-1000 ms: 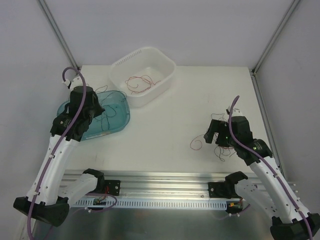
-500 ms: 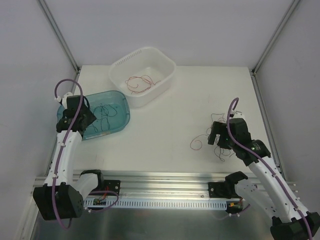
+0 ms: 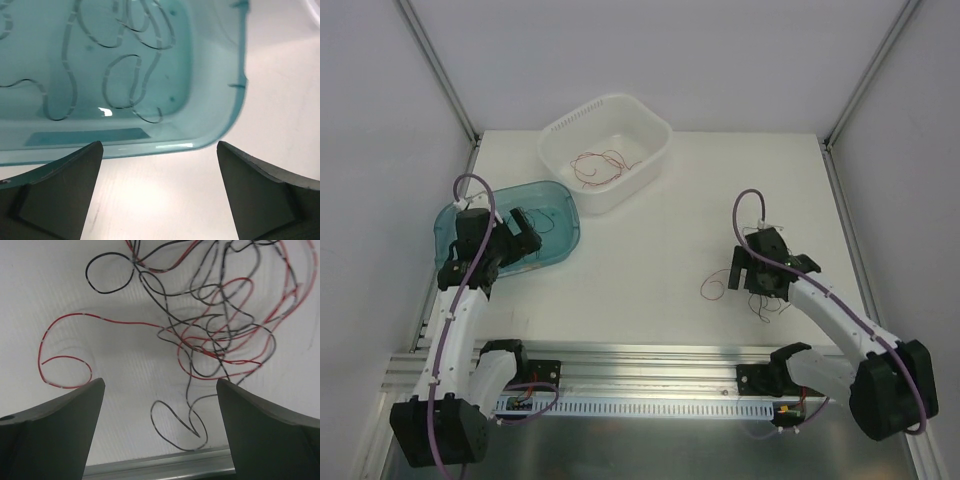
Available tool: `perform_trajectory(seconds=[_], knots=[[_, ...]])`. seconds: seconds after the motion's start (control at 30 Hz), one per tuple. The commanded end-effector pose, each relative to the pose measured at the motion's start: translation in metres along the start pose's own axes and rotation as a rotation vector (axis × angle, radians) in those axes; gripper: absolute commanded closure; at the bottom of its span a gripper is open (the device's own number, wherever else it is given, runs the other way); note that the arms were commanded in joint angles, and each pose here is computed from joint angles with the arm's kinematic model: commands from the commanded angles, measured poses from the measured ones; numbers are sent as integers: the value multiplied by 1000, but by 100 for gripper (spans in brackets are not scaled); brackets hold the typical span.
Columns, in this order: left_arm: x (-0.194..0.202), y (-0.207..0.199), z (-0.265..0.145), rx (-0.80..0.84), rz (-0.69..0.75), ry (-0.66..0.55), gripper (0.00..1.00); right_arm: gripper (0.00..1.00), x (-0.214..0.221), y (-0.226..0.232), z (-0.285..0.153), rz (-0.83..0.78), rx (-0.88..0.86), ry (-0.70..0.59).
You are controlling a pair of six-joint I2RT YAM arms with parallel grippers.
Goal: Untangle the cables
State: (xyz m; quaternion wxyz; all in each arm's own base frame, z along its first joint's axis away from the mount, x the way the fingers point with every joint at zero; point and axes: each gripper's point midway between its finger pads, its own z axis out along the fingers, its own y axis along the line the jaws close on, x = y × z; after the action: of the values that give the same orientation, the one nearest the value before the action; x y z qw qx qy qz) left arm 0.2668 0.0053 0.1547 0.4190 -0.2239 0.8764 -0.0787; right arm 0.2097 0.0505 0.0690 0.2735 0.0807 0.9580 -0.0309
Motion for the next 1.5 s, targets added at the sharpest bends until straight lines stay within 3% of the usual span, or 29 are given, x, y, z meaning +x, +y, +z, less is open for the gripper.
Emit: perform_trajectory(seconds=[0.0, 0.17, 0.43, 0.5, 0.57, 0.87, 1.03, 1.27, 1.47], knots=[[11, -49, -9, 264, 98, 25, 1, 1, -5, 30, 17, 7, -97, 36], [28, -82, -24, 388, 205, 46, 1, 10, 7, 89, 28, -1, -281, 131], [57, -117, -47, 549, 187, 129, 1, 13, 18, 222, -27, -131, -577, 139], [63, -122, -52, 571, 180, 144, 1, 12, 24, 232, -37, -187, -571, 141], [73, -132, -63, 612, 167, 172, 1, 11, 6, 231, -43, -206, -526, 71], [130, -171, -85, 689, 214, 317, 1, 9, -28, 143, -69, -190, -271, -133], [157, -194, -68, 597, 304, 339, 3, 10, -21, 116, -61, -126, -238, -127], [177, -213, -22, 430, 355, 362, 10, 10, 0, 119, -46, -42, -285, -89], [205, -227, 0, 375, 376, 413, 22, 10, 4, 131, -37, -39, -321, -77]])
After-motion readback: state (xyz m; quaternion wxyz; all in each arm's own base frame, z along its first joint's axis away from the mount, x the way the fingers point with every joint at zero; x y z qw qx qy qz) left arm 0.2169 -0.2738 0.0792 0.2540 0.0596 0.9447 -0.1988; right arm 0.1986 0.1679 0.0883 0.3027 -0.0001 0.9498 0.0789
